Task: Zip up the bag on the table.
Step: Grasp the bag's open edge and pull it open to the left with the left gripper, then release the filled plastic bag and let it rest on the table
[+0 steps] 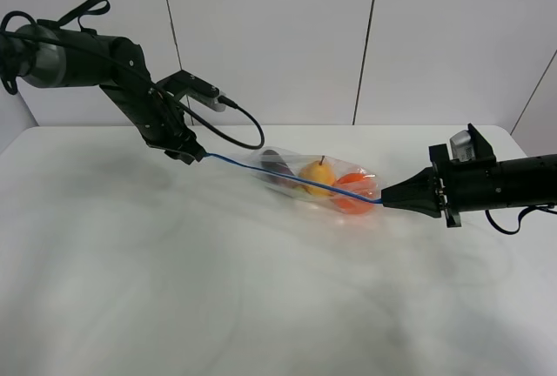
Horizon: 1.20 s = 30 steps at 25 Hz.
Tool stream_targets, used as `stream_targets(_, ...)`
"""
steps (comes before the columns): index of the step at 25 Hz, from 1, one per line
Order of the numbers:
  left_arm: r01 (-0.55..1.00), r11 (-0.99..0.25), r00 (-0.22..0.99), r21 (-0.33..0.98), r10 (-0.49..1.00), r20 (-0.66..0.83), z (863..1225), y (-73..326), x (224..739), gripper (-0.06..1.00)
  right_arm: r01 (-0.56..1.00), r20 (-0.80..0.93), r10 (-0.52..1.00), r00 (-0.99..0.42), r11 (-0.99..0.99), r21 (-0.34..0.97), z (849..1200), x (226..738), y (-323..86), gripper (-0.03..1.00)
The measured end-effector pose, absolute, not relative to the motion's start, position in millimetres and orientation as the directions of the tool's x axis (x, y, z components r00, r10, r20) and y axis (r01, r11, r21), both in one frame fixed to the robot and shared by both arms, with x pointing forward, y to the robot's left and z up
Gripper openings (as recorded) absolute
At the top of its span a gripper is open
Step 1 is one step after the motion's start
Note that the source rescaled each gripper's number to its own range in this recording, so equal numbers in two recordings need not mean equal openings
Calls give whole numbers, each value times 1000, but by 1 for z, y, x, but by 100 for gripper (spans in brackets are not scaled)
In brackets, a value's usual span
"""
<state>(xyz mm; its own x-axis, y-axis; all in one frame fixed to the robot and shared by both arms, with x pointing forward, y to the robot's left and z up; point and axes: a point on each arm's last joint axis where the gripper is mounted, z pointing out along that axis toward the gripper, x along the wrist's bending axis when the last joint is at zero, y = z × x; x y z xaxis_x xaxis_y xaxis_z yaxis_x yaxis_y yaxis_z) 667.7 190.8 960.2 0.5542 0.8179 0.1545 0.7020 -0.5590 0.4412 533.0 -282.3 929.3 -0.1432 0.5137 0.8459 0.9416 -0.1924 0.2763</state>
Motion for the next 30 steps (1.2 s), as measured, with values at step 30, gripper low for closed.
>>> stream_targets(30, 964, -101, 109, 244, 994, -18, 952, 280, 660, 61, 944, 842, 519, -147, -182, 276, 929, 532, -282, 0)
